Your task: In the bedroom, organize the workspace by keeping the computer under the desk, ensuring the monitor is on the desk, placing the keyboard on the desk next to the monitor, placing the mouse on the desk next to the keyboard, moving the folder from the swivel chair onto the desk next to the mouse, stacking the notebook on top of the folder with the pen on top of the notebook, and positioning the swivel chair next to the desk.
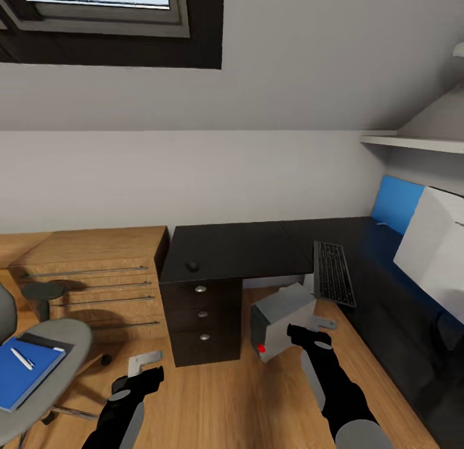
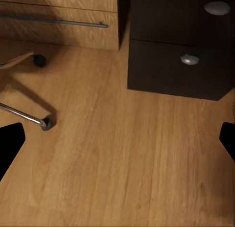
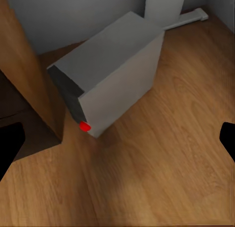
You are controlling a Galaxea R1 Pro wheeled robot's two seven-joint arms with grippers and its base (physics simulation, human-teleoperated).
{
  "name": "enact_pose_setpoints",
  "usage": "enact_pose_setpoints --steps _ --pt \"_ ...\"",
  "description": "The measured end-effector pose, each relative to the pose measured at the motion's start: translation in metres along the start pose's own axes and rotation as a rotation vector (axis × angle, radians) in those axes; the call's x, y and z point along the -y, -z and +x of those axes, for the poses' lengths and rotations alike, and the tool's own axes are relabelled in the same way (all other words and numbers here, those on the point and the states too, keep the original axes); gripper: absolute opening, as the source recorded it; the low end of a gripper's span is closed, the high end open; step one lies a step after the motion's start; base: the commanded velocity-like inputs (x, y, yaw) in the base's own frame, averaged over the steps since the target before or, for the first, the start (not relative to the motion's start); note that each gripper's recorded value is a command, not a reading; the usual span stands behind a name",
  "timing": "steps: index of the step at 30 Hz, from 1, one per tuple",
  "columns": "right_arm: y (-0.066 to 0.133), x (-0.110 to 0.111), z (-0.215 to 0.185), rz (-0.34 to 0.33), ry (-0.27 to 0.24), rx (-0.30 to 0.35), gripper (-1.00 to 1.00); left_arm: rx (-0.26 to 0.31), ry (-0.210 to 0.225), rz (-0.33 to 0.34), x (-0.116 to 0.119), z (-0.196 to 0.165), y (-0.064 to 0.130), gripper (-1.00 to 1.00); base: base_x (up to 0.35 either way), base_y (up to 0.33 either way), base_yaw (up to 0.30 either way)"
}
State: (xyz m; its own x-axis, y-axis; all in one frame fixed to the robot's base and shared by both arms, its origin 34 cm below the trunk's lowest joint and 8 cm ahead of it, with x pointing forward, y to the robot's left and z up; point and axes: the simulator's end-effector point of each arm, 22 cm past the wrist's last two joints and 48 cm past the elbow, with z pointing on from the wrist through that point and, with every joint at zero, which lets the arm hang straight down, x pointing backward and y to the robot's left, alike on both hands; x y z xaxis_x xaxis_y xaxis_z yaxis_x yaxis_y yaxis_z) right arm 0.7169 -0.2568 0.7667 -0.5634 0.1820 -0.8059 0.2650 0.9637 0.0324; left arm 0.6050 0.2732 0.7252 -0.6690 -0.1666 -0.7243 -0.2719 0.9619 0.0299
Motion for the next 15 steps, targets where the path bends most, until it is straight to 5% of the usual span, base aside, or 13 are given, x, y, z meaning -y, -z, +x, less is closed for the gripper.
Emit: enact_pose_setpoints --steps 6,15 --pt "0.004 -0.004 0.002 -0.009 0.020 0.005 1.00 0.004 0.000 0.003 0.001 -0.001 0.001 1.00 0.198 0.000 -0.189" --pt "0.013 -0.025 0.000 -0.048 0.084 0.043 1.00 0.005 -0.006 0.013 0.006 -0.001 0.002 1.00 0.213 0.000 -0.031"
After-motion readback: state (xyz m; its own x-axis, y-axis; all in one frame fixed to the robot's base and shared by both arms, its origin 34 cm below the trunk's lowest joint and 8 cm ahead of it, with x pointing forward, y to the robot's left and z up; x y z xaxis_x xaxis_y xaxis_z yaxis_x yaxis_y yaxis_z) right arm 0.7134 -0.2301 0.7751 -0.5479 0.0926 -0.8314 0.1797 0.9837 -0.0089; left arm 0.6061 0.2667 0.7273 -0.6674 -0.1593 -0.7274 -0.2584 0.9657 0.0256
